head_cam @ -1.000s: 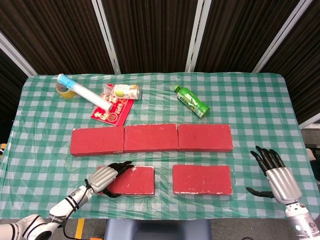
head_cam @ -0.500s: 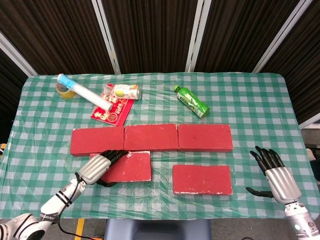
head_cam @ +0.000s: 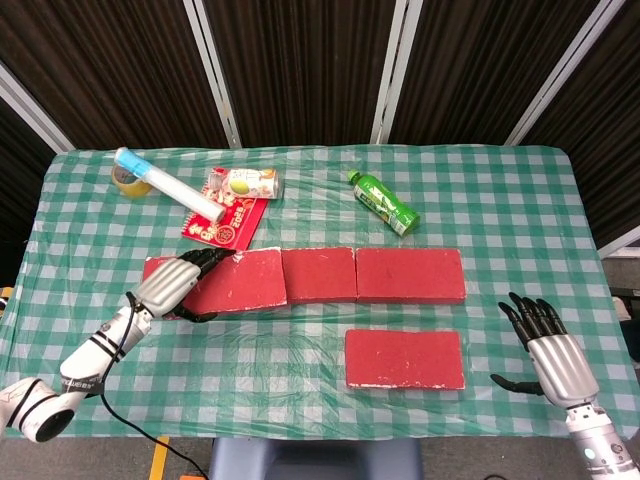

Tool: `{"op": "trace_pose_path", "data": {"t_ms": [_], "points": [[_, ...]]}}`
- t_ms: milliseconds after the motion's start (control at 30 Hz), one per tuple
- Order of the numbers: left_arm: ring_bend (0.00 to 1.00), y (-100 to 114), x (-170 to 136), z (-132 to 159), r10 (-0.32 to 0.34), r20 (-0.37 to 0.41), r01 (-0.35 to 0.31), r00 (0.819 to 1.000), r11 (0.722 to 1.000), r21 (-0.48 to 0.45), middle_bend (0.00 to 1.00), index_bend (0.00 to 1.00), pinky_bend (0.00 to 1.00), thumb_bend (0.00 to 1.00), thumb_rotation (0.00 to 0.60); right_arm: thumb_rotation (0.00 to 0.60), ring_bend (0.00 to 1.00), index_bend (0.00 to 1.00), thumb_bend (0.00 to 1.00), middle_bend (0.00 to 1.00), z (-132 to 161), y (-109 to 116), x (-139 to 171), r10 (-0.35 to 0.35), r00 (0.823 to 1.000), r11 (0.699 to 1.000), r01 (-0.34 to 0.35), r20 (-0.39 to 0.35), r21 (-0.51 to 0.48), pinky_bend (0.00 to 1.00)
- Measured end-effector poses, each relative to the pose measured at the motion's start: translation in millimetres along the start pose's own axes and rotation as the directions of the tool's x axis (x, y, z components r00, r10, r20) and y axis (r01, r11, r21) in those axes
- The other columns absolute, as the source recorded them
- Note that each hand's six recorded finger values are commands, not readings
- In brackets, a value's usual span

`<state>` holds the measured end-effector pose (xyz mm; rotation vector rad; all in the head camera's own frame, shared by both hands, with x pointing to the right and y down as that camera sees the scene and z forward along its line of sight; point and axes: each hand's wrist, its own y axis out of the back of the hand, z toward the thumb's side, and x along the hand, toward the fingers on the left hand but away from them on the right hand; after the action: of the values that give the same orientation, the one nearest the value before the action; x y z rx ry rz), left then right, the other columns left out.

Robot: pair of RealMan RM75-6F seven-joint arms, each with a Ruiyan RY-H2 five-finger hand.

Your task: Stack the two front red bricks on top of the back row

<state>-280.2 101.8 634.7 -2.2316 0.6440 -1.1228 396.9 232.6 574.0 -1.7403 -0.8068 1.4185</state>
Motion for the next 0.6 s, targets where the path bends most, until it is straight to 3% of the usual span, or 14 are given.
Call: {"op": "trace_pose_path", "data": {"t_ms": [300, 600], "points": [[0.43, 3.4, 39.7, -24.4, -0.024, -0.008, 0.024, 1.0, 1.0, 0.011, 0.16, 0.0, 0.71, 0.27, 0.6, 0.522, 0.0, 0.0, 0.2, 0.0, -3.3, -9.3, -8.4, 0.03, 0.999, 0.999, -0.031, 0.035, 0.021, 0.0], [0.43, -15.4, 58.7, -21.3, -0.087, 0.049, 0.086, 0.995, 0.996, 0.019, 0.16, 0.0, 0.71, 0.27, 0.6, 0.522, 0.0, 0.0, 0.2, 0.0, -9.1, -14.2, -13.3, 0.048, 0.996, 0.998, -0.051, 0.072, 0.037, 0.0]]}}
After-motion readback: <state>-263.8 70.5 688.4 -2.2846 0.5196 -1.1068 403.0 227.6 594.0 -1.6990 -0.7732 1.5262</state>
